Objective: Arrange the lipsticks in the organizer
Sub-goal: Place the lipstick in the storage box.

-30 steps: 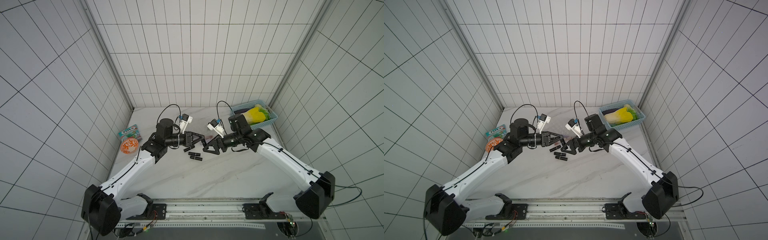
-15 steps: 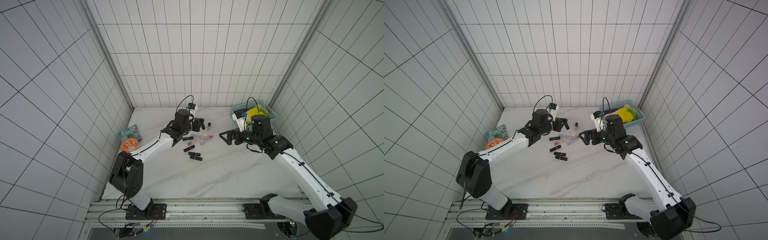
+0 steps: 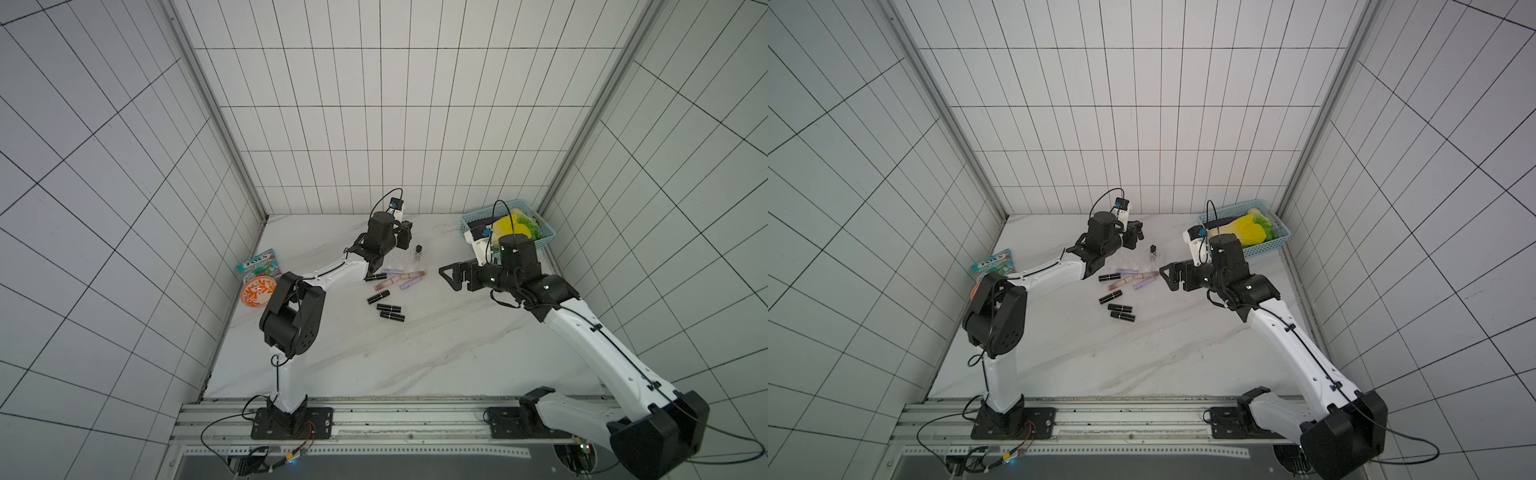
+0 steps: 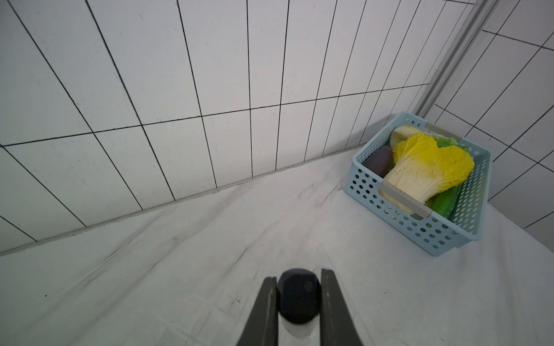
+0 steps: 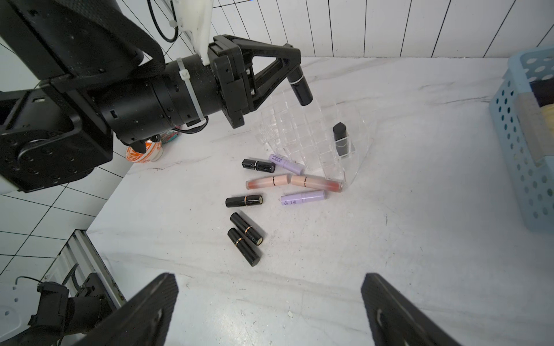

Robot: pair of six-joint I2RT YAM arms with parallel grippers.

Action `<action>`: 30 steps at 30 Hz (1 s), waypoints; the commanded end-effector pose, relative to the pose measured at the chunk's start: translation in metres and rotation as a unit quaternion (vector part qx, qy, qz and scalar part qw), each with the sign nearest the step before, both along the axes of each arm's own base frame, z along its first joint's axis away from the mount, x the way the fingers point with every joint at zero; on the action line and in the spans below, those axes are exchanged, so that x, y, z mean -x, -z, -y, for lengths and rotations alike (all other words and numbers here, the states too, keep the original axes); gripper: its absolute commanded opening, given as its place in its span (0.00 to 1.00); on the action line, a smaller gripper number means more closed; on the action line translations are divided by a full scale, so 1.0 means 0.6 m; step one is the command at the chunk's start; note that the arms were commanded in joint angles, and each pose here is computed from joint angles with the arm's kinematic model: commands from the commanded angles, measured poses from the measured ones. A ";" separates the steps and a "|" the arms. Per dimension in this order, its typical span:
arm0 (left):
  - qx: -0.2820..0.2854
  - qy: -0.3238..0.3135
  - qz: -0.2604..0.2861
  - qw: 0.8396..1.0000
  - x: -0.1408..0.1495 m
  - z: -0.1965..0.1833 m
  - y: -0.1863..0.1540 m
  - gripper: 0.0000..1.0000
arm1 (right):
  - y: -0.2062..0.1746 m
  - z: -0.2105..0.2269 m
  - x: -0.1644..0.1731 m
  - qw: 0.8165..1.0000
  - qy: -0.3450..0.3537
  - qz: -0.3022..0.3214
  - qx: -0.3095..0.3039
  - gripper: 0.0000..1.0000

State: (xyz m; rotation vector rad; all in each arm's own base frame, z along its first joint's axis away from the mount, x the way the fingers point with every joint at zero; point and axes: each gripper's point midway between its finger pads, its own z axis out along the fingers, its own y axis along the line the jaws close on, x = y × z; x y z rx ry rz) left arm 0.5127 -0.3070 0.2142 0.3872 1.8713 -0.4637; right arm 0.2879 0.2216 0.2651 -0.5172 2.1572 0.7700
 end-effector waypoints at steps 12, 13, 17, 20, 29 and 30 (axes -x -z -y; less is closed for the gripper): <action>-0.019 -0.008 -0.005 1.000 -0.010 0.010 0.051 0.08 | 0.004 0.010 -0.003 1.000 0.008 0.010 -0.008 0.99; -0.019 -0.009 -0.007 1.000 -0.011 0.011 0.056 0.08 | 0.004 0.010 -0.003 1.000 0.008 0.011 -0.008 0.99; -0.022 -0.011 -0.017 1.000 -0.013 0.011 0.074 0.08 | 0.005 0.014 -0.002 1.000 0.009 0.011 -0.008 0.99; -0.024 -0.011 -0.021 0.999 -0.013 0.013 0.082 0.08 | 0.008 0.015 -0.002 1.000 0.010 0.009 -0.008 0.99; -0.034 -0.015 -0.030 0.999 -0.019 0.016 0.107 0.09 | 0.005 0.014 0.000 1.000 0.007 0.010 -0.013 0.99; -0.035 -0.014 -0.033 0.999 -0.020 0.017 0.112 0.09 | 0.005 0.014 0.001 1.000 0.007 0.010 -0.013 0.99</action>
